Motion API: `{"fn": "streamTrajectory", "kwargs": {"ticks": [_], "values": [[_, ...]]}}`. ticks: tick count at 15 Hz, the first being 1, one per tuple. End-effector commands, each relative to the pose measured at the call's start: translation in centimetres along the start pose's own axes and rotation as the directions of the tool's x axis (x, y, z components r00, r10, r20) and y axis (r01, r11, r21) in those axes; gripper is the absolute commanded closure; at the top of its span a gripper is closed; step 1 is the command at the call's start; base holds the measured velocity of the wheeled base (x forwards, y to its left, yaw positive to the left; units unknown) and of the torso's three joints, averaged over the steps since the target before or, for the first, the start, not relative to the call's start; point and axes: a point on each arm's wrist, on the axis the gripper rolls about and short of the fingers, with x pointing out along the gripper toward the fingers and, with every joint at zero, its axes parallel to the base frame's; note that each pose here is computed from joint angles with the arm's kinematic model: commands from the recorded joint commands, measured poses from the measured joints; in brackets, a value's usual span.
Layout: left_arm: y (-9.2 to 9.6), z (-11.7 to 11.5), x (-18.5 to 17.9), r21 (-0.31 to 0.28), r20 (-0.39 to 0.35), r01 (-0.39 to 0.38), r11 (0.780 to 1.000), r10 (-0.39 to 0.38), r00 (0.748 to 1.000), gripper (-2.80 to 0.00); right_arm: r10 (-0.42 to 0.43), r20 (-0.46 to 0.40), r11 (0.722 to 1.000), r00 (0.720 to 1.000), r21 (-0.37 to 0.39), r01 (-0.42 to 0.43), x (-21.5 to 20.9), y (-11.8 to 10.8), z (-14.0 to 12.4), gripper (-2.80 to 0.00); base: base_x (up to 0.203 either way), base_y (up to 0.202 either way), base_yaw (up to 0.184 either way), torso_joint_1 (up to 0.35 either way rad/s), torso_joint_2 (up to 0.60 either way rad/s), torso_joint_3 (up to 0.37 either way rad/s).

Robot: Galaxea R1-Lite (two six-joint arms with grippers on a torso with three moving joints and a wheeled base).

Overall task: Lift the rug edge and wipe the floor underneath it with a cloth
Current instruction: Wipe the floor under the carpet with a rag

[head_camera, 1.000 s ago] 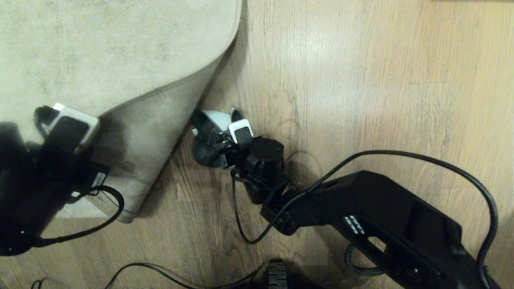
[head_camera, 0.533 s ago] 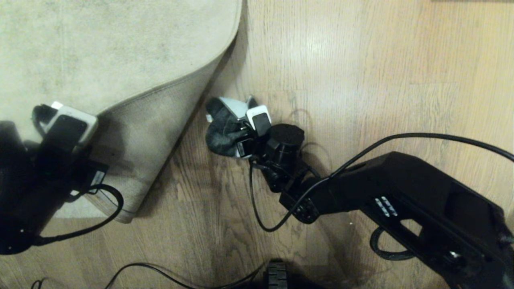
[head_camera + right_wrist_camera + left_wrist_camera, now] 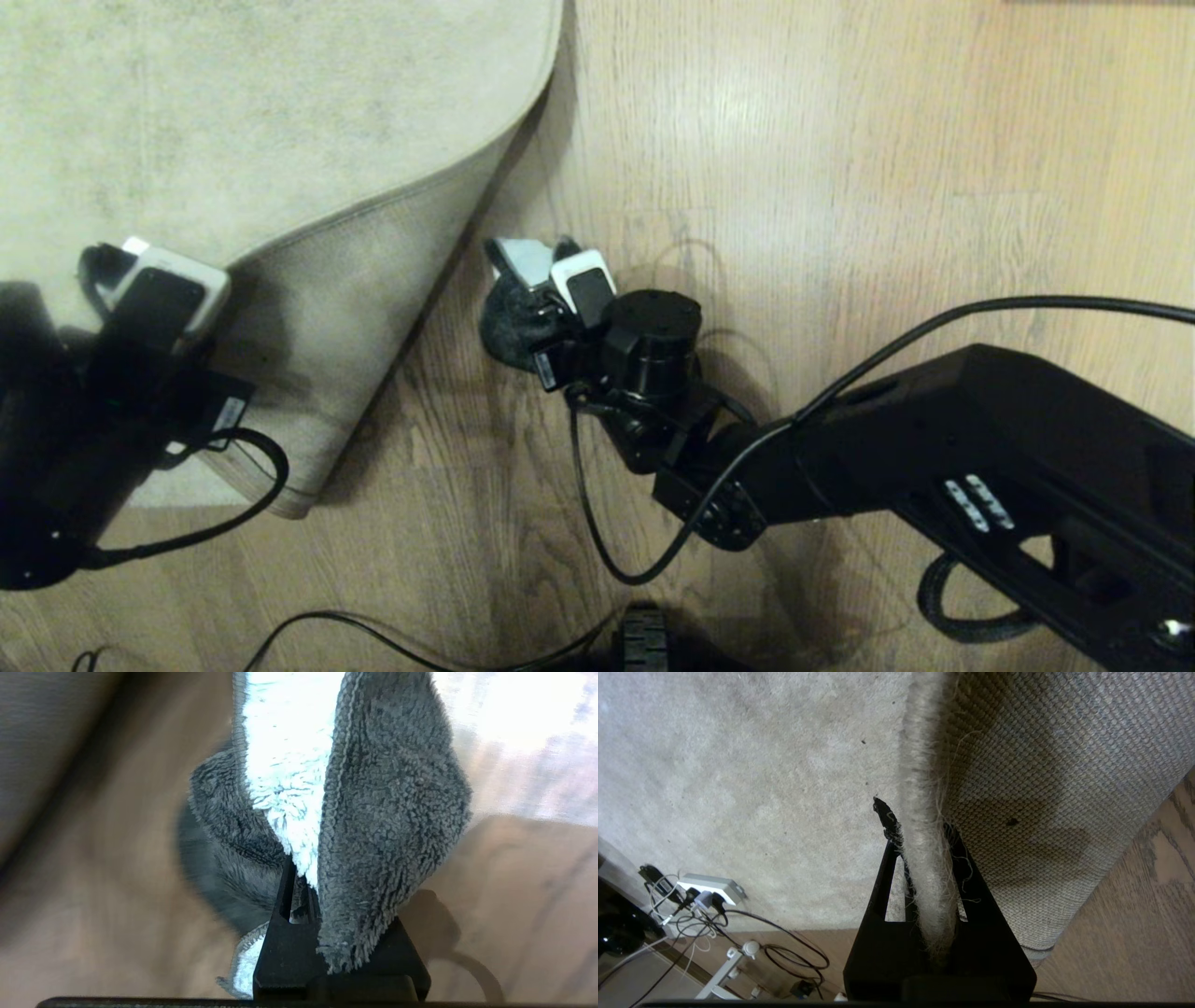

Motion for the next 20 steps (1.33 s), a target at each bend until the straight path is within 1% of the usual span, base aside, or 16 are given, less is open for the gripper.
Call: {"fn": "streamTrajectory", "kwargs": {"ticks": [1,3,5,10,14,16,17,20], "values": [[-0.2,0.1,0.0,0.004,0.005,0.006,1.0,-0.006,1.0,0.0,0.051,-0.005,0.999,0.999,0.0,-0.051,-1.4,1.9,1.1,0.0,0.0,0.0,0.0,0.0,0.0,0.0],[-0.2,0.1,0.0,0.005,0.006,0.007,1.0,-0.007,1.0,0.0,0.067,-0.016,0.998,0.998,0.006,-0.067,-1.7,2.8,0.9,0.0,0.0,0.0,0.0,0.0,0.0,0.0],[-0.2,0.0,0.1,0.005,0.001,0.002,1.0,-0.002,1.0,0.0,0.084,-0.05,0.996,0.995,0.022,-0.083,-2.1,3.4,-0.3,0.0,0.0,0.0,0.0,0.0,0.0,0.0],[-0.1,0.1,0.1,0.002,0.002,0.001,1.0,-0.001,1.0,0.0,0.139,-0.183,0.99,0.973,0.057,-0.131,-3.8,5.4,-5.4,0.0,0.0,0.0,0.0,0.0,0.0,0.0],[-0.1,0.2,0.1,-0.003,0.006,-0.002,1.0,0.003,1.0,0.0,0.19,-0.247,0.982,0.95,0.05,-0.184,-4.8,8.2,-9.0,0.0,0.0,0.0,0.0,0.0,0.0,0.0],[0.0,0.3,0.1,-0.007,0.017,-0.009,1.0,0.009,1.0,0.0,0.215,-0.262,0.977,0.941,0.068,-0.204,-5.4,9.7,-10.6,0.0,0.0,0.0,0.0,0.0,0.0,0.0],[0.0,0.3,0.1,-0.009,0.023,-0.013,1.0,0.013,1.0,0.0,0.219,-0.26,0.976,0.94,0.072,-0.207,-5.6,10.2,-11.4,0.0,0.0,0.0,0.0,0.0,0.0,0.0],[0.0,0.2,0.1,-0.008,0.02,-0.011,1.0,0.012,1.0,0.0,0.211,-0.222,0.977,0.952,0.089,-0.196,-5.7,10.5,-12.9,0.0,0.0,0.0,0.0,0.0,0.0,0.0]]}}
